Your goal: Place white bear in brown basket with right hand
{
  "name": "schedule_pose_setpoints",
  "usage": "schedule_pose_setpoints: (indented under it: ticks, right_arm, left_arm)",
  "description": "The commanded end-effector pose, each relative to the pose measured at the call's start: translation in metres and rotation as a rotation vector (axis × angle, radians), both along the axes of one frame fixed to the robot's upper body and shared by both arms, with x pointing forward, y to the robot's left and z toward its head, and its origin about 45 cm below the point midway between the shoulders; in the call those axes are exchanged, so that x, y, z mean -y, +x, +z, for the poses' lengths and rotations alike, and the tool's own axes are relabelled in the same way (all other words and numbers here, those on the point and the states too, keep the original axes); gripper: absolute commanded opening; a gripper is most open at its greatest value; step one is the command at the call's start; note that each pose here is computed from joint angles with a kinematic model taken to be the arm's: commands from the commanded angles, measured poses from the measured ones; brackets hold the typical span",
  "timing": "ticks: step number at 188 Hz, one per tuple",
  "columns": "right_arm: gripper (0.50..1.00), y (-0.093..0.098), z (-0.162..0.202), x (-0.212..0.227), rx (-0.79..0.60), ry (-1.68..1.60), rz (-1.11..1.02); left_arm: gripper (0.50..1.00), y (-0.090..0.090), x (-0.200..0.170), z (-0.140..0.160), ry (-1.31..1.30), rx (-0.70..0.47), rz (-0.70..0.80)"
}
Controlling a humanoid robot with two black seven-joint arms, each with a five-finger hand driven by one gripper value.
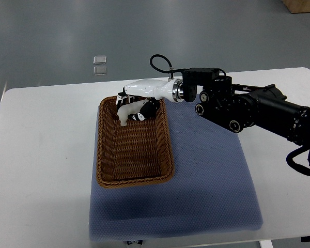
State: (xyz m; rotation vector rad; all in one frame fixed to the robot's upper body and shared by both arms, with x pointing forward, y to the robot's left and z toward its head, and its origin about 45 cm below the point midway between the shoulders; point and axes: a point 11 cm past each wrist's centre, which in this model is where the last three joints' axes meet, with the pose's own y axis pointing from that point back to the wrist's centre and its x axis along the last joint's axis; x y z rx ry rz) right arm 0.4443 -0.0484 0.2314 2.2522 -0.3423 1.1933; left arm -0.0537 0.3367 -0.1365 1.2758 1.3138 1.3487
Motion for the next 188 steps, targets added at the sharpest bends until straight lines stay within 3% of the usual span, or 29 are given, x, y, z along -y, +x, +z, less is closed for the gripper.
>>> schedule_pose_setpoints:
  ticks: [1,22,24,25,27,28,33,40,46,58,101,133,158,188]
  right_arm:
    - [0.5,-0.002,-0.006,0.001,-0.01,-0.002,0.0]
    - [0.5,-0.002,-0.006,0.001,-0.019,0.01,-0.007]
    - [0.521,-0.002,-0.006,0.001,-0.02,0.012,-0.007]
    - [0.555,-0.002,-0.005,0.001,-0.02,0.015,-0.01]
    - [0.556,-0.002,-0.005,0.001,-0.02,0.015,-0.01]
    - [0.588,-0.002,-0.004,0.0,-0.021,0.02,-0.009]
    - [0.643,-0.002,-0.004,0.0,-0.022,0.024,-0.011]
    - [0.768,-0.001,-0.002,0.0,-0.02,0.034,-0.012]
    - [0.844,-0.001,-0.001,-0.001,-0.018,0.042,-0.014]
    - [0.901,0.002,0.005,-0.001,-0.011,0.087,-0.036]
    - [0.911,0.012,0.018,0.009,-0.04,0.211,-0.119]
    - [0.911,0.024,0.03,0.026,-0.215,0.462,-0.269]
    - [0.913,0.028,0.013,0.06,-0.374,0.559,-0.394]
    - [0.924,0.032,0.004,0.088,-0.464,0.669,-0.505]
  left_arm:
    - [1.0,0.0,0.0,0.0,0.0,0.0,0.0]
    - [1.0,0.0,0.0,0.0,0.0,0.001,0.0]
    - [1.0,0.0,0.001,0.0,-0.001,0.0,0.0]
    - [1.0,0.0,0.001,0.0,-0.001,0.0,0.0]
    - [1.0,0.0,0.001,0.0,-0.001,0.0,0.0]
    - [1.0,0.0,0.0,0.0,0.0,0.0,0.0]
    - [1.0,0.0,0.0,0.0,0.0,0.0,0.0]
    - [1.0,0.0,0.0,0.0,0.0,0.0,0.0]
    - [1.0,0.0,0.0,0.0,0.0,0.0,0.0]
    - [1.0,0.0,0.001,0.0,-0.001,0.0,0.0]
    - [1.0,0.0,0.0,0.0,0.0,0.0,0.0]
    - [1.0,0.0,0.0,0.0,0.0,0.0,0.0]
    - [1.0,0.0,0.0,0.0,0.0,0.0,0.0]
    - [1.0,0.0,0.0,0.0,0.0,0.0,0.0]
